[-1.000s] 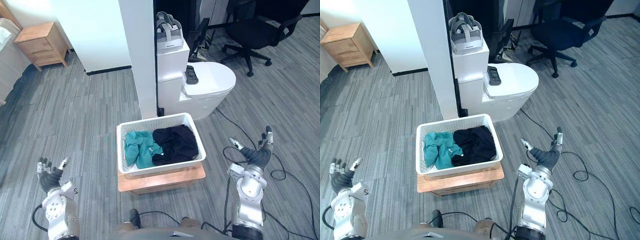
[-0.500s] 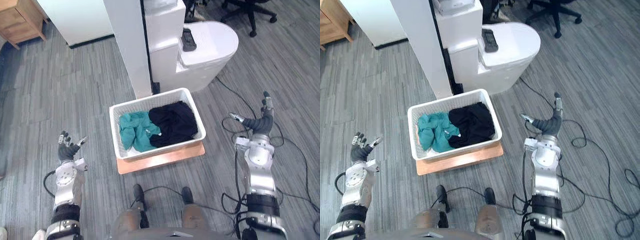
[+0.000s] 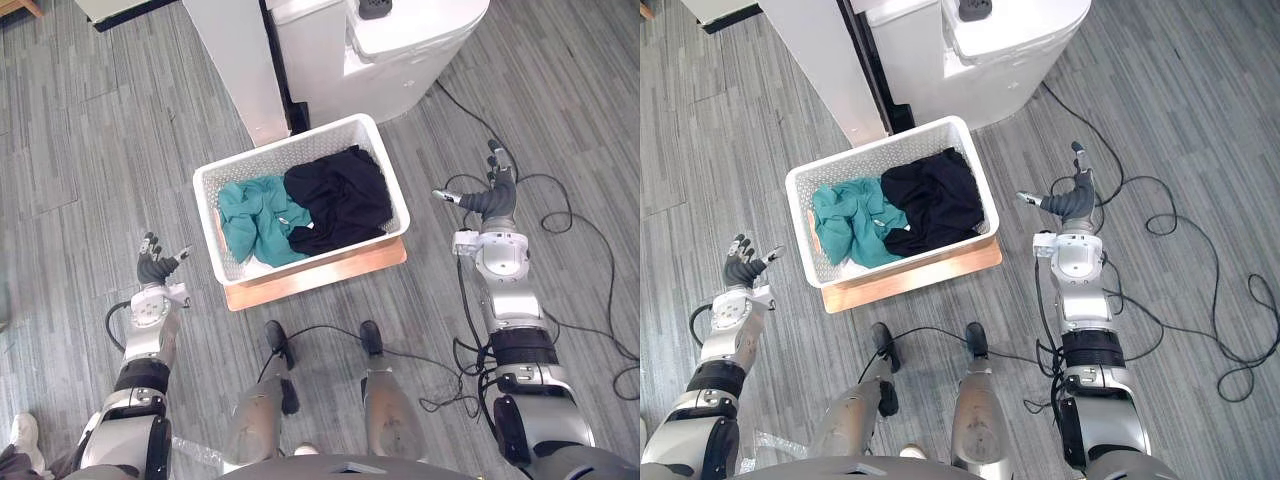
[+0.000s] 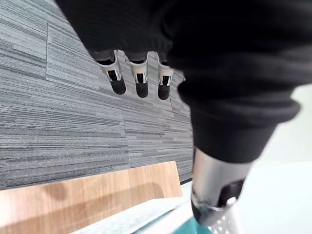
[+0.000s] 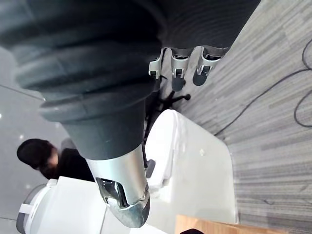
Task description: Pick up the laundry basket with both hands and put the clothes into the washing machine.
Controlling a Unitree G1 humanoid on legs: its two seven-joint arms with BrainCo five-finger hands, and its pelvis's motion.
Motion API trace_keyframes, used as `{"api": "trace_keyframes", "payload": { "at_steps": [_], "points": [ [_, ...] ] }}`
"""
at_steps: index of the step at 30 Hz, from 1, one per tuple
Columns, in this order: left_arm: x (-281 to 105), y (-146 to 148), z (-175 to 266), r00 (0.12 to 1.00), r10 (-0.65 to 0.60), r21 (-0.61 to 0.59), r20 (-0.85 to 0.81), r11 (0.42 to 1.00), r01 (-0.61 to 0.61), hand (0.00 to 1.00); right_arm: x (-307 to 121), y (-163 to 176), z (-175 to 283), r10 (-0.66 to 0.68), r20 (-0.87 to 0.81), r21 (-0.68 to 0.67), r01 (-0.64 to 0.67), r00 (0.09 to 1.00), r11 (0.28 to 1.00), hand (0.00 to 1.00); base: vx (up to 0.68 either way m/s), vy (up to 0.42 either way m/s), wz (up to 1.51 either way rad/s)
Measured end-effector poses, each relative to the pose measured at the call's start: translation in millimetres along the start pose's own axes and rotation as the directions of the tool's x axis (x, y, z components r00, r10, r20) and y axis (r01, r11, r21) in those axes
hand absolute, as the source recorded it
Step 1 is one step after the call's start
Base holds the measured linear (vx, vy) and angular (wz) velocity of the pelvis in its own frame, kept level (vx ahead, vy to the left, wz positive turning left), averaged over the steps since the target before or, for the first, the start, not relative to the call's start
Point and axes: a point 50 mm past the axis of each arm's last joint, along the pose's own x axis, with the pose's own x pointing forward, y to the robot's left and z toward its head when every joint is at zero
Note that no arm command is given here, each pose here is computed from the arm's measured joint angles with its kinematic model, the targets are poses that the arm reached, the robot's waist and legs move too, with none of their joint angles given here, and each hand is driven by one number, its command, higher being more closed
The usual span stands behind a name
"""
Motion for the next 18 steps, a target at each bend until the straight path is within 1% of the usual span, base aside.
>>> {"api": "trace_keyframes", "payload": {
  "at_steps": [3,5,10,13,15,18],
  "points": [
    [5,-15,13,0.999,-0.027,-0.029,0.032,0.999,0.028,0.00,1,5,1,0.017,0.002,-0.003,-0.017,1.000,1.000,0.00,-0.01,0.002,-0.08],
    [6,-22,18,0.998,-0.042,-0.038,0.044,0.998,0.044,0.00,2,14,5,0.055,0.009,-0.011,-0.055,0.998,0.998,0.00,-0.01,0.005,-0.14],
    [9,-43,32,0.992,-0.093,-0.031,0.083,0.995,0.096,0.00,1,30,8,0.117,0.018,-0.025,-0.117,0.993,0.993,0.00,0.00,-0.006,-0.04],
    [10,-53,40,0.987,-0.122,-0.027,0.103,0.992,0.125,0.00,4,44,19,0.149,0.050,-0.001,-0.150,0.987,0.989,0.00,-0.02,-0.018,-0.09],
    [12,-58,47,0.986,-0.113,-0.039,0.120,0.992,0.118,0.00,6,52,26,0.169,0.074,0.002,-0.169,0.983,0.986,0.00,-0.04,-0.019,-0.02],
    [13,-63,52,0.984,-0.117,-0.044,0.133,0.991,0.123,0.00,8,61,36,0.197,0.110,-0.030,-0.195,0.974,0.980,0.00,-0.03,-0.009,0.03]
  ]
}}
